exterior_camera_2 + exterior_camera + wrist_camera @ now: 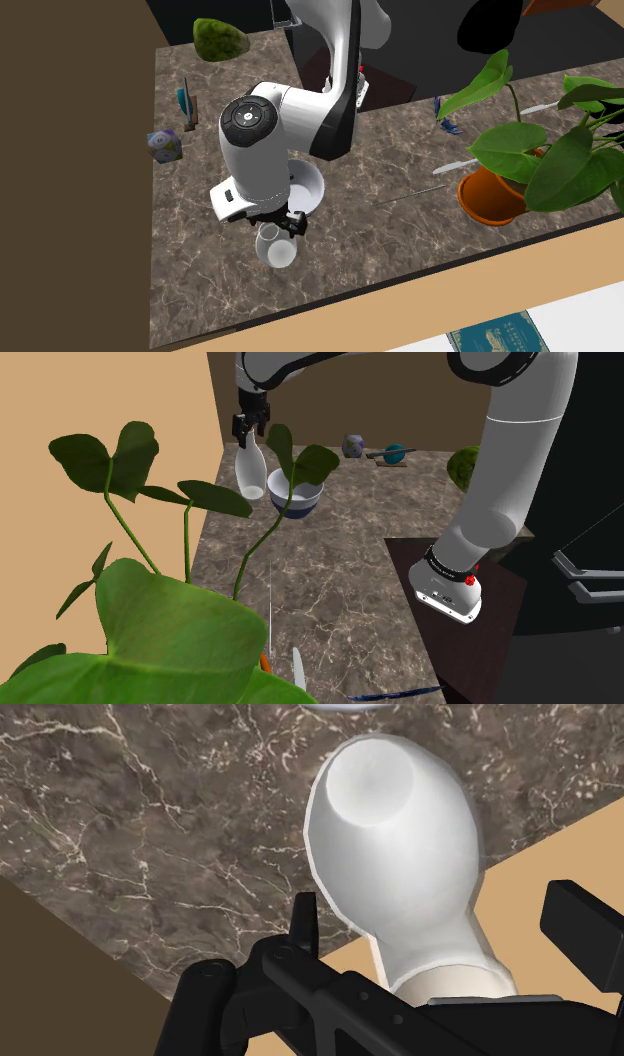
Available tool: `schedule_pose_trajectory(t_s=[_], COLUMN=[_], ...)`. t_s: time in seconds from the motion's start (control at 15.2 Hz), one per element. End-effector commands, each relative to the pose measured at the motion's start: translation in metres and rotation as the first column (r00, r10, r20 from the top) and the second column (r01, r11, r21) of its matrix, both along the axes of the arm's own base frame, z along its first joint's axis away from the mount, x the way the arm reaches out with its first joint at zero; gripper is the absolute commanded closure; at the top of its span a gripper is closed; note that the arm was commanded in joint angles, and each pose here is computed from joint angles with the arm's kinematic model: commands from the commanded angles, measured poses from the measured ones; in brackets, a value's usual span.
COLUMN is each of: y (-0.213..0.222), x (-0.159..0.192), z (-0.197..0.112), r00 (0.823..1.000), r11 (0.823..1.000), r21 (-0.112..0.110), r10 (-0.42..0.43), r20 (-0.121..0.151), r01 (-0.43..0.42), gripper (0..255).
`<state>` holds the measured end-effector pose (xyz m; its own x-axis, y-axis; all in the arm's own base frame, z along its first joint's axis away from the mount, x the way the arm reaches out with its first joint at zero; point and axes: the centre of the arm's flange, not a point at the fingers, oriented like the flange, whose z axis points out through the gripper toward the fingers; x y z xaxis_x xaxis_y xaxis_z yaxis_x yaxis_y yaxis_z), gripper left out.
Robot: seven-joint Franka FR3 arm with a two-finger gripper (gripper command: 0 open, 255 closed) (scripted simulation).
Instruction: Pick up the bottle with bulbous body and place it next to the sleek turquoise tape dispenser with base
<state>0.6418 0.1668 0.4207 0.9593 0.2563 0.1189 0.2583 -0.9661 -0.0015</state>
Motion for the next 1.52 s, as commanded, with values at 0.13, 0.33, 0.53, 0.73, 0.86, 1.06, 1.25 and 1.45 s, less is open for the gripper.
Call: schedule_pose_trajectory(t_s=[0.13, 0.33, 0.53, 0.73, 0.86, 1.06, 1.25, 1.45], y=[0.000, 0.000, 0.000, 0.000, 0.000, 0.000, 0.000, 0.000], x=[0.000, 0.000, 0.000, 0.000, 0.000, 0.000, 0.000, 0.000], z=[0.000, 0.000, 0.000, 0.011, 0.021, 0.037, 0.053, 0.069], r00=[1.000, 1.000, 1.000, 1.000, 1.000, 1.000, 1.000, 1.000], r11=[1.000, 1.000, 1.000, 1.000, 1.000, 1.000, 1.000, 1.000], r21=[0.000, 0.000, 0.000, 0.000, 0.000, 0.000, 0.000, 0.000], r10=[0.000, 0.000, 0.000, 0.000, 0.000, 0.000, 0.000, 0.000], r20=[0.000, 0.000, 0.000, 0.000, 0.000, 0.000, 0.000, 0.000], r01=[0.000, 0.000, 0.000, 0.000, 0.000, 0.000, 0.000, 0.000], gripper=[255, 255, 255, 255, 255, 255, 255, 255])
